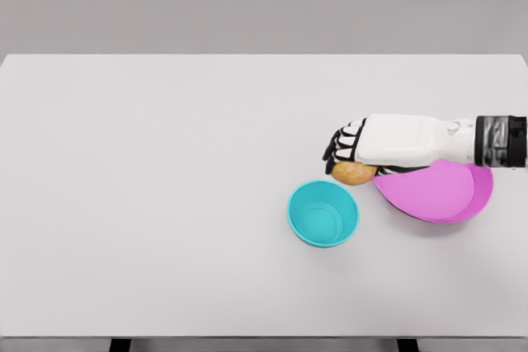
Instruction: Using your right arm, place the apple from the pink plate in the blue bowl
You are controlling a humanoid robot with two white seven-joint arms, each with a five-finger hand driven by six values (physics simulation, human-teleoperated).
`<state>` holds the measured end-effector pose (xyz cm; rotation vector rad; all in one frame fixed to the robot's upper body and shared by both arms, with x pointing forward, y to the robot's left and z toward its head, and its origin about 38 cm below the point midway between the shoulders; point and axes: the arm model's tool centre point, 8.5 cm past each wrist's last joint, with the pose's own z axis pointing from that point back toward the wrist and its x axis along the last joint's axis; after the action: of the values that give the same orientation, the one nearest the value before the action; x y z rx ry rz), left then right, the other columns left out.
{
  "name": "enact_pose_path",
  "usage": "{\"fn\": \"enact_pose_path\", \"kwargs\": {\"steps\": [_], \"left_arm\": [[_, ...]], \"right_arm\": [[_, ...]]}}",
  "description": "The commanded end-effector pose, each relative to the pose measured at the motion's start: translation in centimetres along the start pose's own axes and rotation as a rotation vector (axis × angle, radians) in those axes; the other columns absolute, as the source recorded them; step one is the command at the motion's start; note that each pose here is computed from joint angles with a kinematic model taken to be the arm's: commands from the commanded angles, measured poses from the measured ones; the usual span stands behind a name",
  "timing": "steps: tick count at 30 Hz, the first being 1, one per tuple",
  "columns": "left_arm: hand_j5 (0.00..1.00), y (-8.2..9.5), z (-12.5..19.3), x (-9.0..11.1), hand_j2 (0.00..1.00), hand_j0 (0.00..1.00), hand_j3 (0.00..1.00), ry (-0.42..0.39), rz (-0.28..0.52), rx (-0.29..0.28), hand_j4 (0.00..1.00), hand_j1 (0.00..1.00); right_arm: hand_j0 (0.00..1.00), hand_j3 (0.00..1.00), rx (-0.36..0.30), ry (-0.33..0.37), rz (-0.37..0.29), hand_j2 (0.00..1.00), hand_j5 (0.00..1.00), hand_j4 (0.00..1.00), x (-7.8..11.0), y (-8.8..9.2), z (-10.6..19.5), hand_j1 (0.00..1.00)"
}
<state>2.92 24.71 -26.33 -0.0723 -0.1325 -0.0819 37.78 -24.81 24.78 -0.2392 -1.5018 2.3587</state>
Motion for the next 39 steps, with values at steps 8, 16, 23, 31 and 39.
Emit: {"fn": "enact_pose_path", "kwargs": {"steps": [8, 16, 23, 31, 39], "left_arm": [[1.0, 0.0, 0.0, 0.0, 1.0, 1.0, 1.0, 0.001, 0.0, 0.0, 1.0, 1.0], [1.0, 0.0, 0.0, 0.0, 1.0, 1.0, 1.0, 0.0, 0.001, 0.0, 1.0, 1.0], [1.0, 0.0, 0.0, 0.0, 1.0, 1.0, 1.0, 0.0, 0.001, 0.0, 1.0, 1.0], [1.0, 0.0, 0.0, 0.0, 1.0, 1.0, 1.0, 0.0, 0.001, 0.0, 1.0, 1.0], [1.0, 0.0, 0.0, 0.0, 1.0, 1.0, 1.0, 0.001, 0.002, 0.0, 1.0, 1.0]], "right_arm": [[0.51, 0.51, 0.043, -0.062, -0.032, 0.51, 0.51, 0.51, 1.2, 1.7, -1.9, 0.51], [0.51, 0.51, 0.057, -0.093, -0.03, 0.51, 0.51, 0.51, 1.7, 1.8, -2.8, 0.51], [0.51, 0.51, 0.056, -0.128, -0.016, 0.51, 0.51, 0.51, 2.2, 1.3, -4.1, 0.51], [0.53, 0.53, 0.071, -0.139, -0.023, 0.53, 0.53, 0.53, 2.5, 1.8, -4.3, 0.53], [1.0, 1.0, 0.072, -0.138, -0.023, 1.0, 1.0, 1.0, 2.4, 1.8, -4.3, 1.0]]}}
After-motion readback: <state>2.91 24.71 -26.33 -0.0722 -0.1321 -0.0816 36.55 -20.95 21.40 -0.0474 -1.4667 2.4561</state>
